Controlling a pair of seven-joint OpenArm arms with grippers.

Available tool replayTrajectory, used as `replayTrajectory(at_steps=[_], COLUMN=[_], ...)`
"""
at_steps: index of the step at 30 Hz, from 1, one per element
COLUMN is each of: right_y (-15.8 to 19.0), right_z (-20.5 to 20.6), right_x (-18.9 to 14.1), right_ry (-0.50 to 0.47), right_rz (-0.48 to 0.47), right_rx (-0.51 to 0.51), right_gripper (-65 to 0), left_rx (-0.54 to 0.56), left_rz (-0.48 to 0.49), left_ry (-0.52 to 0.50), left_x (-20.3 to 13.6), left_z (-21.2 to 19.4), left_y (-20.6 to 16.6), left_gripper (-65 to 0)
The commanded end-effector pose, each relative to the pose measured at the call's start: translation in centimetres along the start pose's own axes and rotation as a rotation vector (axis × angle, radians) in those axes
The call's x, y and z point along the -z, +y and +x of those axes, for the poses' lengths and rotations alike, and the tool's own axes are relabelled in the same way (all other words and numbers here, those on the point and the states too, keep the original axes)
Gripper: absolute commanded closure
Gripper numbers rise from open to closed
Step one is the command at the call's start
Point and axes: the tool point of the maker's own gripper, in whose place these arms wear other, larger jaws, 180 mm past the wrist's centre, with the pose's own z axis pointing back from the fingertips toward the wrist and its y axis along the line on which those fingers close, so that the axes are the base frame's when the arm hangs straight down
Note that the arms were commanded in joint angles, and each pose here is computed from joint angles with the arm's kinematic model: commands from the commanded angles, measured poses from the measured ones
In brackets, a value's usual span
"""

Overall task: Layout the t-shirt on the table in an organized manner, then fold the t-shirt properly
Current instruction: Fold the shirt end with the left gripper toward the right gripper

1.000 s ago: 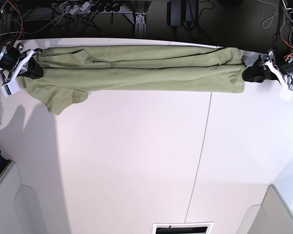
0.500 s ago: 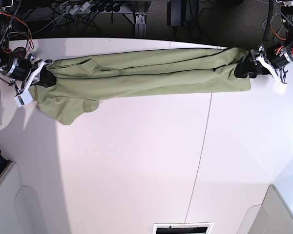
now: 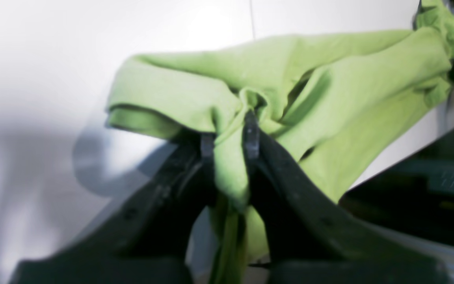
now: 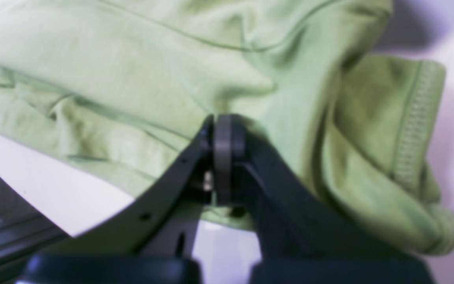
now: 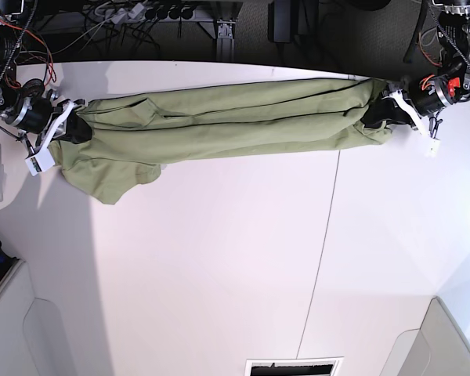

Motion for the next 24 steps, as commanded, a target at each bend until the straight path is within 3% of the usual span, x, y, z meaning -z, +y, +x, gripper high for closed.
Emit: replayTrajectory(at_steps=[1,11,13,17,24], right_y=[-0.4,-0.4,-0.2,0.3,1.2], right_z=[0.9,3.4,4.0,3.9,3.7], right_x=[-0.5,-0.4,-0.2,0.2,1.0], right_ry=[-0.020,-0.083,-0.096,-0.099,-0.103], right_rz=[-0.008,-0.010,-0.004,0.007,0.023], right_rx=[-0.022,-0.028,-0.029,-0.019,-0.006], right_gripper=[0.0,0.0,0.0,0.0,0.0], left_rx=[0.041,0.240,0.237,0.248,0.541], left_rz=[0.061,0.225,0.190,0.029,-0.100], left_ry=[0.038,-0.051,-0.066,-0.061,-0.032], left_x=[-0.7,-3.4,-3.9,-3.9,-1.0], left_z=[0.6,10.7,11.8,12.3,12.4], left_y=[1.4,4.4,3.8,-0.4,-9.6], left_gripper=[0.0,0.0,0.0,0.0,0.0])
